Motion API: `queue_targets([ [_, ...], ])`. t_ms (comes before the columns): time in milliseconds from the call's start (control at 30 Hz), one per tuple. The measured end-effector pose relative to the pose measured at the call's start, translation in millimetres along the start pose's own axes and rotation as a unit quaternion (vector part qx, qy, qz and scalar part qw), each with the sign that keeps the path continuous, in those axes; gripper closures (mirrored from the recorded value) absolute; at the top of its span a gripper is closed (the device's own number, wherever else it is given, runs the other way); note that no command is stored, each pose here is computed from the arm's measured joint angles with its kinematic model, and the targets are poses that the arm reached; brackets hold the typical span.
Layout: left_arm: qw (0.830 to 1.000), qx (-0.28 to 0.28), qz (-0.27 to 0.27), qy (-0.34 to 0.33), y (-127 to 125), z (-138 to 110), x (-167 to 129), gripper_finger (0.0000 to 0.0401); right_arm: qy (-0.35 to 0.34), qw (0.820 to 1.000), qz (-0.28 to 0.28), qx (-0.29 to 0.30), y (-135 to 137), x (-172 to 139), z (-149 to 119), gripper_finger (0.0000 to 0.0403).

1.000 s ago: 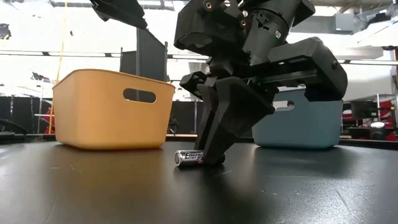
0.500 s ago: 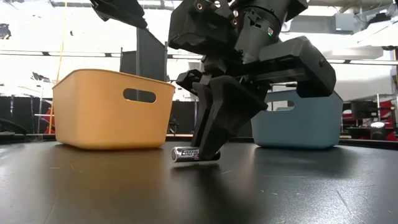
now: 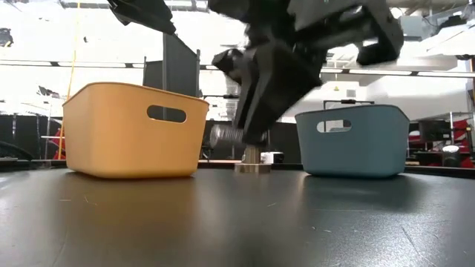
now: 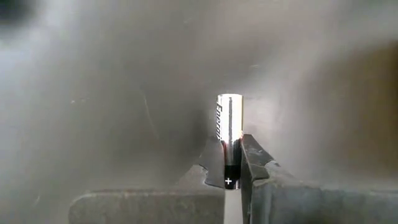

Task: Sort batteries
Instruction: Put the silver battery into the blue bin

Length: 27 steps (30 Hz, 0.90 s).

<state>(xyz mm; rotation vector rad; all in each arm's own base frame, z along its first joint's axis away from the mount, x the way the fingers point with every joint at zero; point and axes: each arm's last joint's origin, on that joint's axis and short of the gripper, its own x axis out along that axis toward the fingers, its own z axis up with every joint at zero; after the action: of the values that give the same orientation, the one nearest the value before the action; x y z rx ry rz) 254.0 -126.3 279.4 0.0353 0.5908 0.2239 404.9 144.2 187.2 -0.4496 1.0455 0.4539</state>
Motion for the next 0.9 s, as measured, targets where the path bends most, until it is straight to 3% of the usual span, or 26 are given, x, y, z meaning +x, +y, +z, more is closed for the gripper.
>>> queue_targets([
  [267,1.0,-0.006,0.0,0.0,0,0,0,0.0237,-0.022,0.999,-0.043,0.023,-21,-51,-13,0.039],
  [533,1.0,-0.011,0.0,0.0,0,0,0,0.0237,-0.036,0.985,-0.135,0.104,-42,-116,-67,0.039],
  [733,1.0,-0.01,0.0,0.0,0,0,0,0.0237,-0.038,0.947,-0.242,0.208,-42,-173,-119,0.039],
  [900,1.0,-0.01,0.003,-0.001,0,0,0,0.0237,-0.005,0.904,-0.279,0.324,-44,-203,-160,0.039],
])
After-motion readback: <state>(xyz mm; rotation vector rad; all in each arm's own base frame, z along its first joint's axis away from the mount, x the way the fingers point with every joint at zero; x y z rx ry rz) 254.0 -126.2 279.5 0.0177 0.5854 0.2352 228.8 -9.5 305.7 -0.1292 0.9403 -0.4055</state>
